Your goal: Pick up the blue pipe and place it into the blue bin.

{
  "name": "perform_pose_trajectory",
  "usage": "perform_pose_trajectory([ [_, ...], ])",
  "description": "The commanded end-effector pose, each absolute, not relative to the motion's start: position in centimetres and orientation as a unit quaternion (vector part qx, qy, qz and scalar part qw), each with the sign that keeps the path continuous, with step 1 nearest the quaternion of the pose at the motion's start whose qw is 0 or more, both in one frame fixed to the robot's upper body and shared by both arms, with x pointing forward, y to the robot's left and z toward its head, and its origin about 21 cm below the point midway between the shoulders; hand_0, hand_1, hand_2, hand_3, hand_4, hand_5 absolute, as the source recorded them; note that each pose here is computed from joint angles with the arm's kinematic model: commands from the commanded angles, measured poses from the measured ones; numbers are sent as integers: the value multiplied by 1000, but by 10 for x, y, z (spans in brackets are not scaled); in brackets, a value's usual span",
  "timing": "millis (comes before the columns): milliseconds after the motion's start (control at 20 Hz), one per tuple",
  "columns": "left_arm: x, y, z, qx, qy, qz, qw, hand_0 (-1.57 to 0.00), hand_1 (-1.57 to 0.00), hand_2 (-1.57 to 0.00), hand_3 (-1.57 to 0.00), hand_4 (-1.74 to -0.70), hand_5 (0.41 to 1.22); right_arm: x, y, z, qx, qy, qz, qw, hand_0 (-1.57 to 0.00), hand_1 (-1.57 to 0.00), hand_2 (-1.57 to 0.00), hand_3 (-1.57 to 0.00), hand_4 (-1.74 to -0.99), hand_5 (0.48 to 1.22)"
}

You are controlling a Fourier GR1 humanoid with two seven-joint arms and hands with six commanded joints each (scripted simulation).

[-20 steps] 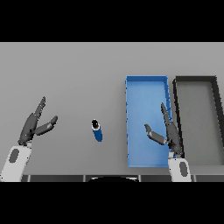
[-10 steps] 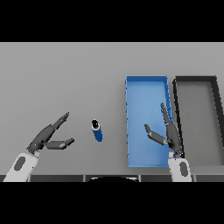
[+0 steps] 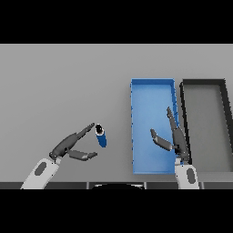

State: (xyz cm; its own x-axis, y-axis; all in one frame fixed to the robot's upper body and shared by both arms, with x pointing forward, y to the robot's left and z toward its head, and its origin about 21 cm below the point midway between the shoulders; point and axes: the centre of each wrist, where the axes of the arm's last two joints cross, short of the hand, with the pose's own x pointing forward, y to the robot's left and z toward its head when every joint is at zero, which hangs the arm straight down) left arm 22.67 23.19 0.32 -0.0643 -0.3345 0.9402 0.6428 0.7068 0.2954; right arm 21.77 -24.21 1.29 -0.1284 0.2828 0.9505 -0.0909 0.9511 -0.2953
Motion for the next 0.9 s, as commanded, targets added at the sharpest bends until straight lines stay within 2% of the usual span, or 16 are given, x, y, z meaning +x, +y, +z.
perform_pose_trajectory([
  [0,225,224,-4,-127,-634,-363,671,1,1,1,1,-1154,459,217,-245,14,-71,-738,142,656,1,1,1,1,-1214,624],
  [150,237,199,-7,-133,-642,-347,671,1,1,1,1,-1150,460,217,-246,12,-76,-732,144,662,1,1,1,1,-1202,621],
  [500,248,177,-26,-112,-636,-368,669,1,1,1,1,-1051,418,210,-249,12,-73,-739,145,654,1,1,1,1,-1221,645],
  [600,250,166,-27,-136,-639,-356,668,1,1,1,1,-1078,428,208,-250,13,-76,-741,146,651,1,1,1,1,-1207,646],
  [700,248,161,-34,-148,-642,-349,666,1,1,1,1,-1107,463,208,-254,16,-80,-738,146,654,1,1,1,1,-1207,650],
  [750,249,162,-35,-158,-648,-335,666,1,0,-54,-40,-1140,502,209,-256,15,-82,-738,146,654,1,1,1,1,-1210,653],
  [800,250,160,-34,-170,-650,-322,667,1,-41,-151,-121,-1186,550,210,-254,12,-78,-735,147,657,1,1,1,1,-1213,655],
  [850,250,154,-36,-176,-650,-313,670,-10,-156,-308,-276,-1243,613,212,-254,12,-79,-738,143,655,1,1,1,1,-1217,655],
])
